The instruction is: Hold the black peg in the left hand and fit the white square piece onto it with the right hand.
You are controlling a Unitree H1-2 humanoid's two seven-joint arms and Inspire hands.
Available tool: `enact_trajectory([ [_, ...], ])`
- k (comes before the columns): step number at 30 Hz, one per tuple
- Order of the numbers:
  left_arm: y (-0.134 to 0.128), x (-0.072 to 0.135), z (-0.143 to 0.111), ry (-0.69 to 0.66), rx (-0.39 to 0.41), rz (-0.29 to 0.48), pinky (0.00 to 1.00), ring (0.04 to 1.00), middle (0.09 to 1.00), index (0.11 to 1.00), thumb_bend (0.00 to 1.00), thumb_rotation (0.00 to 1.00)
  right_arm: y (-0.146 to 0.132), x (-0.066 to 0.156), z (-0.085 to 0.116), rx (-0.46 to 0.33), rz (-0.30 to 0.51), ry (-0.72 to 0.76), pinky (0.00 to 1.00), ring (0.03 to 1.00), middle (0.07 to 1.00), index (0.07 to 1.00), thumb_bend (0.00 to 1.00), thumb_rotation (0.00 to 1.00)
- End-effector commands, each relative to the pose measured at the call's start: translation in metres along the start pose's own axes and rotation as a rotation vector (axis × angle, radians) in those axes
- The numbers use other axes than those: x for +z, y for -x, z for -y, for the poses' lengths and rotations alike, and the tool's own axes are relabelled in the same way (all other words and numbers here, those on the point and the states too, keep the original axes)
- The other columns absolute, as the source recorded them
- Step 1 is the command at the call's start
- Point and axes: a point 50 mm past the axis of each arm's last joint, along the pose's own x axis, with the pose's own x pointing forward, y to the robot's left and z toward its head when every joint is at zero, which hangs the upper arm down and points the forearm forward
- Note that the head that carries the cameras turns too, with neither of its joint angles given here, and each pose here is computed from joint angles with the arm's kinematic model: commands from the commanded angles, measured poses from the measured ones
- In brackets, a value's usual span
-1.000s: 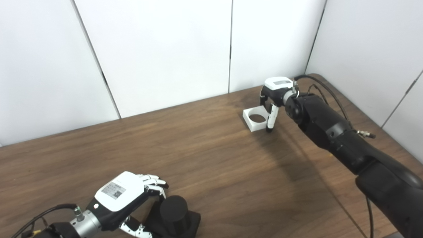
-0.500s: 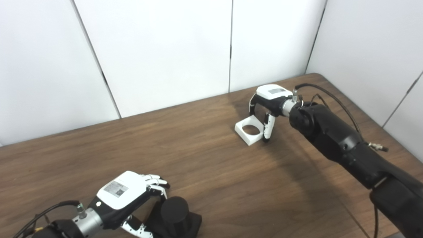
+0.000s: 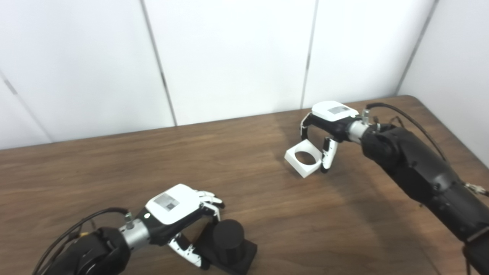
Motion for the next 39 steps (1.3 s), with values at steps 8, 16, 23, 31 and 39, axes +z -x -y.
enact_trajectory([
  [8,-0.004,-0.002,0.023,-0.037,-0.14,-0.038,0.74,0.86,0.826,0.489,0.52,0.08,0.008,0.015,0.046,-0.096,0.109,0.062,0.72,0.833,0.764,0.481,0.52,0.13],
  [16,-0.01,-0.002,0.022,-0.036,-0.142,-0.051,0.73,0.859,0.837,0.489,0.52,0.08,0.02,0.036,0.061,-0.14,0.23,0.082,0.68,0.809,0.756,0.48,0.52,0.13],
  [23,-0.015,-0.001,0.021,-0.035,-0.136,-0.051,0.75,0.867,0.843,0.489,0.52,0.08,0.032,0.066,0.073,-0.156,0.329,0.09,0.68,0.817,0.771,0.48,0.52,0.13],
  [31,-0.02,0.001,0.02,-0.034,-0.131,-0.05,0.77,0.874,0.851,0.489,0.52,0.08,0.046,0.086,0.081,-0.169,0.41,0.088,0.68,0.813,0.772,0.48,0.52,0.14],
  [39,-0.022,0.004,0.018,-0.023,-0.132,-0.051,0.78,0.882,0.857,0.49,0.52,0.08,0.056,0.099,0.088,-0.175,0.463,0.056,0.7,0.809,0.765,0.48,0.52,0.14],
])
